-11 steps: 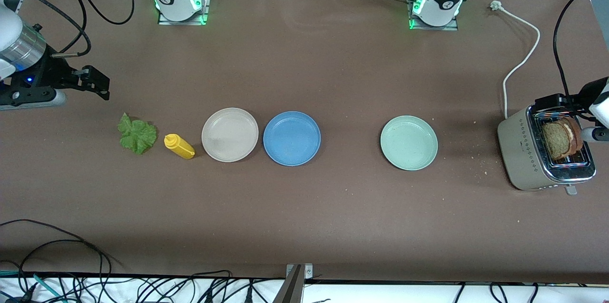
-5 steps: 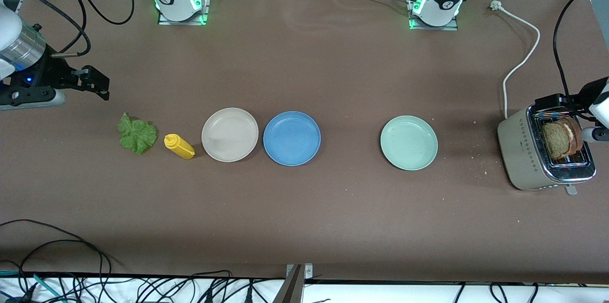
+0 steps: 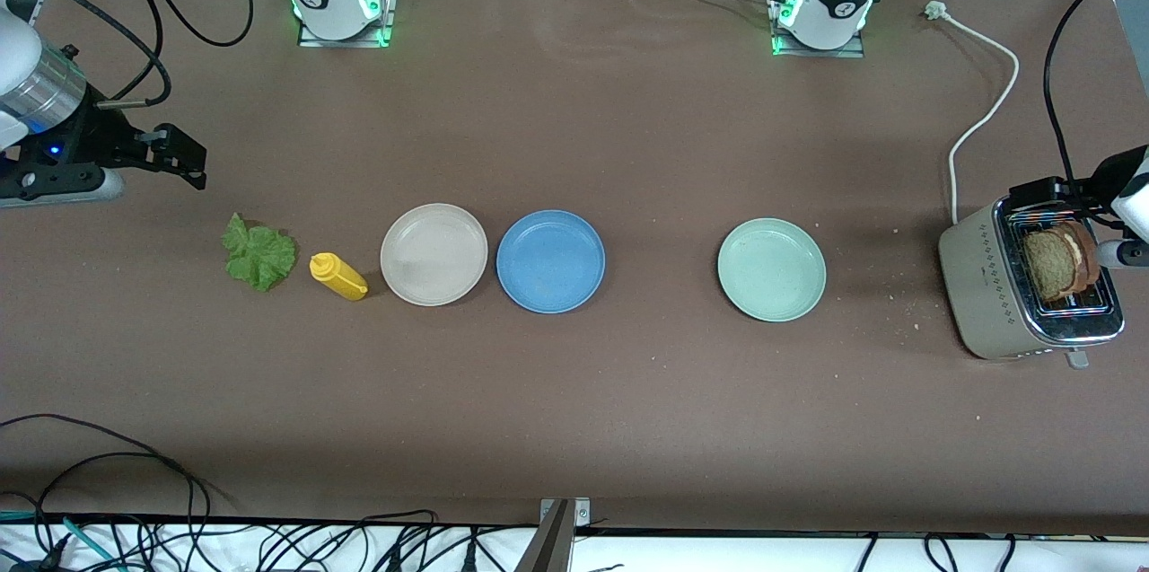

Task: Make sandwich in blue plate with both arms

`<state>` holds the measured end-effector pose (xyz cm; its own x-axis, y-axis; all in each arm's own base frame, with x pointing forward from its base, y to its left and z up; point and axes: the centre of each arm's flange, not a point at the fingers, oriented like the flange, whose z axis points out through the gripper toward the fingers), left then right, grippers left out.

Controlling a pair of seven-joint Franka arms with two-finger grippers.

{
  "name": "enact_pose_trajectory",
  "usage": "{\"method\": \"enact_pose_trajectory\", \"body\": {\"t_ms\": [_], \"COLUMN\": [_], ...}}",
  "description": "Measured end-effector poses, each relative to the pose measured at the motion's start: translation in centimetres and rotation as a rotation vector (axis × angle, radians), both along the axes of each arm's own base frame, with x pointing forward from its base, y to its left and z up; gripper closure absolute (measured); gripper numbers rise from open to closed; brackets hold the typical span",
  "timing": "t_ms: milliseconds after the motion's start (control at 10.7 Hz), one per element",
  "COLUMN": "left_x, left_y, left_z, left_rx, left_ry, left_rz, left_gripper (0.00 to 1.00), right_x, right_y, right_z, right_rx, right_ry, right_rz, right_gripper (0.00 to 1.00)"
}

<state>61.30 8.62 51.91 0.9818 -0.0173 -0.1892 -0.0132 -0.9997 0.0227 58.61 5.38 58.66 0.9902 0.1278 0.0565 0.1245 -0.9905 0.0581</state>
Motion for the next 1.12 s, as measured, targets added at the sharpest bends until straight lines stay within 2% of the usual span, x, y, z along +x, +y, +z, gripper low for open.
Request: {"method": "enact_pose_trajectory", "body": {"t_ms": [559, 1118], "left_x": [0.0, 0.11], "left_y": [0.0, 0.03], "left_z": [-0.01, -0.52], "left_rx": [0.0, -0.002], "left_ry": [0.0, 0.009], "left_rz": [0.0, 0.0], "left_gripper": [0.0, 0.0], "right_x": [0.04, 0.22], "right_y": [0.0, 0.03], "right_z": [0.04, 0.75], "right_rx": [0.0, 0.003], "right_ry": [-0.004, -0.028], "right_rz": [0.0, 0.001], "right_gripper": [0.0, 0.0]}}
